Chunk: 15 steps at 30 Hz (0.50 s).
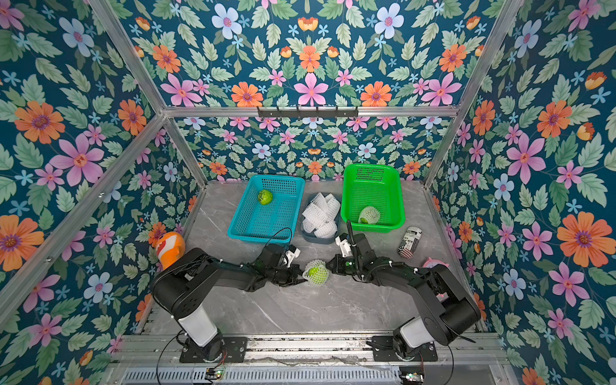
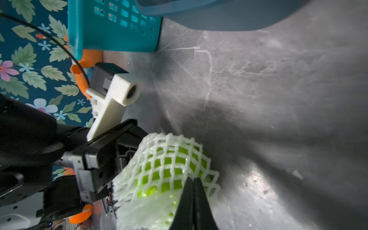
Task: Sleeve custard apples in foam nets
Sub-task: Put on the foam net on the custard apple.
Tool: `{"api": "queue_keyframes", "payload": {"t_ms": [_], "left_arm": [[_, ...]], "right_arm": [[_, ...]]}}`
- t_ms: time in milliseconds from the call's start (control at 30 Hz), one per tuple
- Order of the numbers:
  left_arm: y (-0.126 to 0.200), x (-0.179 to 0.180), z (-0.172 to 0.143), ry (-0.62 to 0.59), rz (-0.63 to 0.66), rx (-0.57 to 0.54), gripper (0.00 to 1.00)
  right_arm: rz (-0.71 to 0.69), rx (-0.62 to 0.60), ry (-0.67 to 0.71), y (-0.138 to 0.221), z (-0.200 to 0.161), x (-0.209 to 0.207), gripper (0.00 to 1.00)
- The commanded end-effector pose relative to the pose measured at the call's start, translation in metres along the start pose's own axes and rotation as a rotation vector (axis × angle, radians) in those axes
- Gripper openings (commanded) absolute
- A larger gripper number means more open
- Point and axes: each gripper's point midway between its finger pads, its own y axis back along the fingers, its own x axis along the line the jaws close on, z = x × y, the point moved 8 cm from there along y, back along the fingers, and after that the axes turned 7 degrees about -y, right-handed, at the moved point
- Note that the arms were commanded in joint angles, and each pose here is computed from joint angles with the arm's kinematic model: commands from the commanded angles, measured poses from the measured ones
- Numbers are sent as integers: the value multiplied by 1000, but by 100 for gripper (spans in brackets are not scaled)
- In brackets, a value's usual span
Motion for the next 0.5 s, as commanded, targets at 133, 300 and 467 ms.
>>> {"api": "queue_keyframes", "payload": {"t_ms": [133,300,467], "left_arm": [[-1,4,-2,0,31,5,0],[-2,4,0,-1,34,0,0],[-4,5,1,0,38,2,0]], "right_arm": [[-59,27,-27,-6,-6,-12,0],[-69,27,-26,-8,-6,-16,0],[-64,32,-36,-13,-7,-20,0]]}}
